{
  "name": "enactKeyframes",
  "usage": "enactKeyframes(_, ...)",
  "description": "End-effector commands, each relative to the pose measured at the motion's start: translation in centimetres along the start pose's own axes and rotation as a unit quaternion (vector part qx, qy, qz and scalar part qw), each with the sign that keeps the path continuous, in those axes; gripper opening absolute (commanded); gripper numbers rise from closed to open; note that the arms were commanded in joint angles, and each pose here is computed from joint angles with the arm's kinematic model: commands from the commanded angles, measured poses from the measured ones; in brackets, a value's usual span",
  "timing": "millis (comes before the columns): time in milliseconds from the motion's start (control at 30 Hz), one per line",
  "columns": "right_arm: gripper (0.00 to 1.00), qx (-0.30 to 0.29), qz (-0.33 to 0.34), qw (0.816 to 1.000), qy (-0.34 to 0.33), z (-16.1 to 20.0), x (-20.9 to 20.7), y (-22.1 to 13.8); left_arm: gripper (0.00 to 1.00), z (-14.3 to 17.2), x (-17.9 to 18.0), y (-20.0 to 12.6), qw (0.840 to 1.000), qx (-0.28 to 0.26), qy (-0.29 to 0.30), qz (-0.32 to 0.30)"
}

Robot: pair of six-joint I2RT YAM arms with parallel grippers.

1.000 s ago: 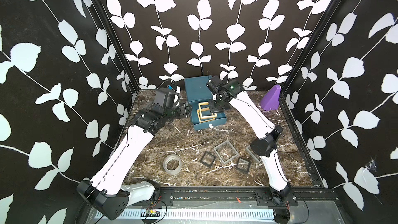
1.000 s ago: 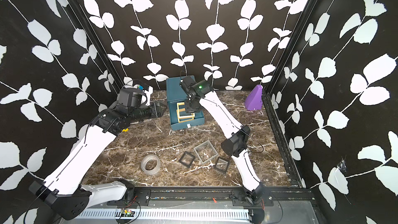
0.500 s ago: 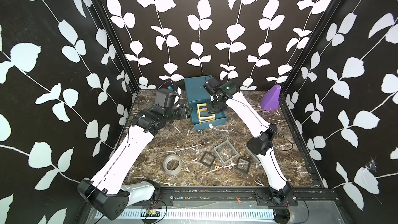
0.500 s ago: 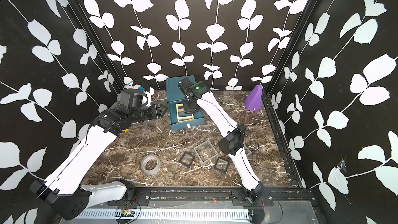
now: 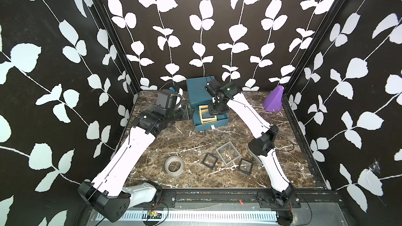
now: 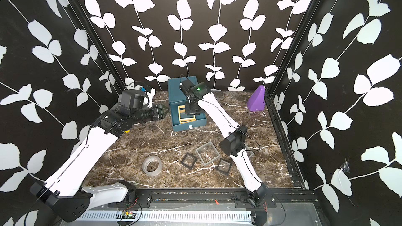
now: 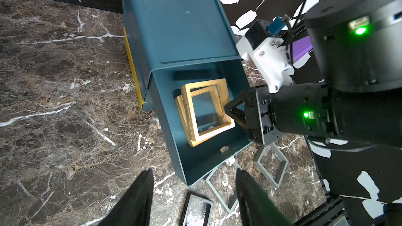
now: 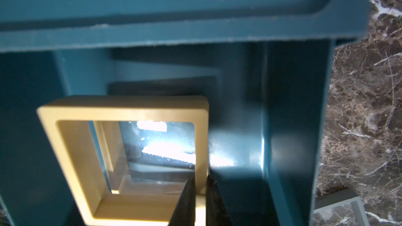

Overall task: Place the brooch boxes into the drawer by color
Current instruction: Place the brooch box in the drawer, then close the drawer in the storage box.

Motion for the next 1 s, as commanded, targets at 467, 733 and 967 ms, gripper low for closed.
enactKeyframes(467,0.39,-0.095,-0.105,0.989,0.035,-0.7,-1.0,-10.8,0.64,-0.6,0.2,-0.9,1.0,-0.011,-0.006,0.002)
enactKeyframes(733,0.4,-0.053,-0.237,0.961,0.134,2.5,-3.6,-11.5,0.71,-1.6,2.2,1.2,0.999,-0.013,-0.044,-0.008)
enactKeyframes(967,0.4,0.017,-0.362,0.883,0.298,5.2,-6.0,-6.8,0.74,-2.9,3.6,4.0,0.996,-0.023,-0.08,0.006)
Point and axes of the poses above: each gripper's point midway between its finger pads, its own y axis out along the fingers, its own x axis along the line the jaws close on, z = x × y, the point moved 6 cm from there along -y, back along the fingers, and after that the axes turned 15 degrees about y, right-handed, at the moved point
